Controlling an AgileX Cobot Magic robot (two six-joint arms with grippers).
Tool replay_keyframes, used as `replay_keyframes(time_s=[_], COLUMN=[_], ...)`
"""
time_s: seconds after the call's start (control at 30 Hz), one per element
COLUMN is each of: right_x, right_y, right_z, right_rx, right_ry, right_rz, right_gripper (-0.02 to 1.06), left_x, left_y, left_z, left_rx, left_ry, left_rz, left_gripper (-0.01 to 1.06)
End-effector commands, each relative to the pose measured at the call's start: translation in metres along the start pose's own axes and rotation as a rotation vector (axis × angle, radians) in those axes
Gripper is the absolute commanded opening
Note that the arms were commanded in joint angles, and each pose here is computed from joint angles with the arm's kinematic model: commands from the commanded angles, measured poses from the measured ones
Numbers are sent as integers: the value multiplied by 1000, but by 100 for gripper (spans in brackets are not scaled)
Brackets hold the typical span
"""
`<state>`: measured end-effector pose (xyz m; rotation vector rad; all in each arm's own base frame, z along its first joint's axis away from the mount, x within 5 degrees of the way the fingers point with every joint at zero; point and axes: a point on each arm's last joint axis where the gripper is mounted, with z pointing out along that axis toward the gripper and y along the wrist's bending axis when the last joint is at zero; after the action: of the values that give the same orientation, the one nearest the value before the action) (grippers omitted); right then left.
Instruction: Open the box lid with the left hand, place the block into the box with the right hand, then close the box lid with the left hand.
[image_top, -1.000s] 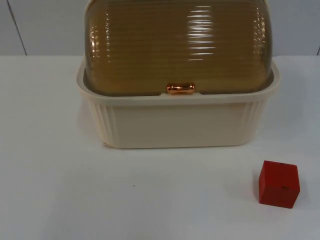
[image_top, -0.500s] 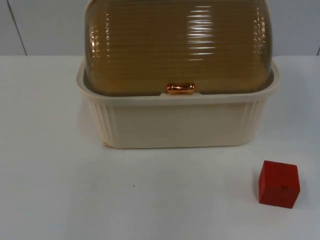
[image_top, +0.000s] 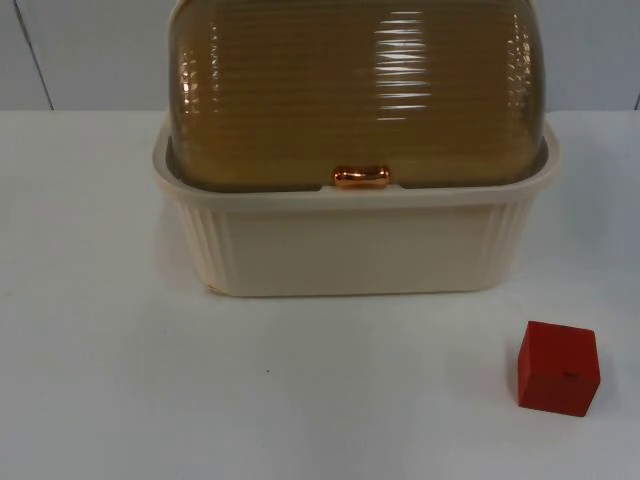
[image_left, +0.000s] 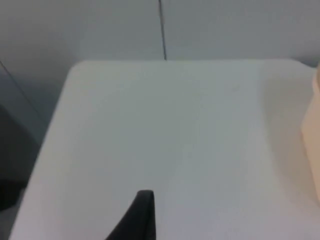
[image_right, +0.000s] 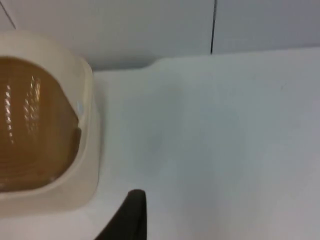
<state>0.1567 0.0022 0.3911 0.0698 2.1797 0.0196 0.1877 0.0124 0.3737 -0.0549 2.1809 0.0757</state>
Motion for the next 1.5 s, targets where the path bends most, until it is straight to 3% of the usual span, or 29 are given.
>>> replay_keyframes(time_s=[0.0,0.1,0.13,0.27,0.3,0.43,0.5,0.53,0.57,0.67,0.7,0.83,0.87,0.93,1.03,1.27,1.47], right_x=[0,-2,-2,-2,-2,-2,-2,-2,-2,-2,-2,-1,-1,-1,0,0,0], right_y=[2,2,2,1,1,1,1,1,1,1,1,1,1,0,0,0,0], right_z=[6,8,8,7,7,7,7,7,7,7,7,7,7,7,7,7,7], right_rx=[-6,-7,-7,2,2,2,2,2,2,2,2,4,4,5,6,6,11], right_ry=[30,25,25,16,16,14,14,14,14,14,14,21,21,25,35,36,35], right_rz=[1,-7,-7,-15,-15,-33,-33,-33,-33,-37,-37,-43,-43,-45,-58,-62,-74], right_gripper=[105,105,105,105,105,105,105,105,105,105,105,105,105,105,105,105,105], left_x=[0,10,10,25,25,46,52,52,55,53,53,44,44,40,38,47,63], left_y=[-7,-24,-24,-70,-70,-131,-157,-157,-170,-200,-200,-230,-230,-241,-252,-262,-267], left_z=[11,30,30,53,53,69,72,72,72,70,70,73,73,75,78,97,124], left_rx=[38,101,101,247,247,419,477,477,496,484,484,425,425,445,474,444,288], left_ry=[48,191,191,345,345,390,368,368,349,247,247,-31,-31,-160,-247,-247,-200], left_rz=[-1,102,102,317,317,615,803,803,903,1163,1163,1417,1417,1432,1380,1423,1354], left_gripper=[104,104,104,104,104,104,104,104,104,104,104,104,104,104,104,104,104])
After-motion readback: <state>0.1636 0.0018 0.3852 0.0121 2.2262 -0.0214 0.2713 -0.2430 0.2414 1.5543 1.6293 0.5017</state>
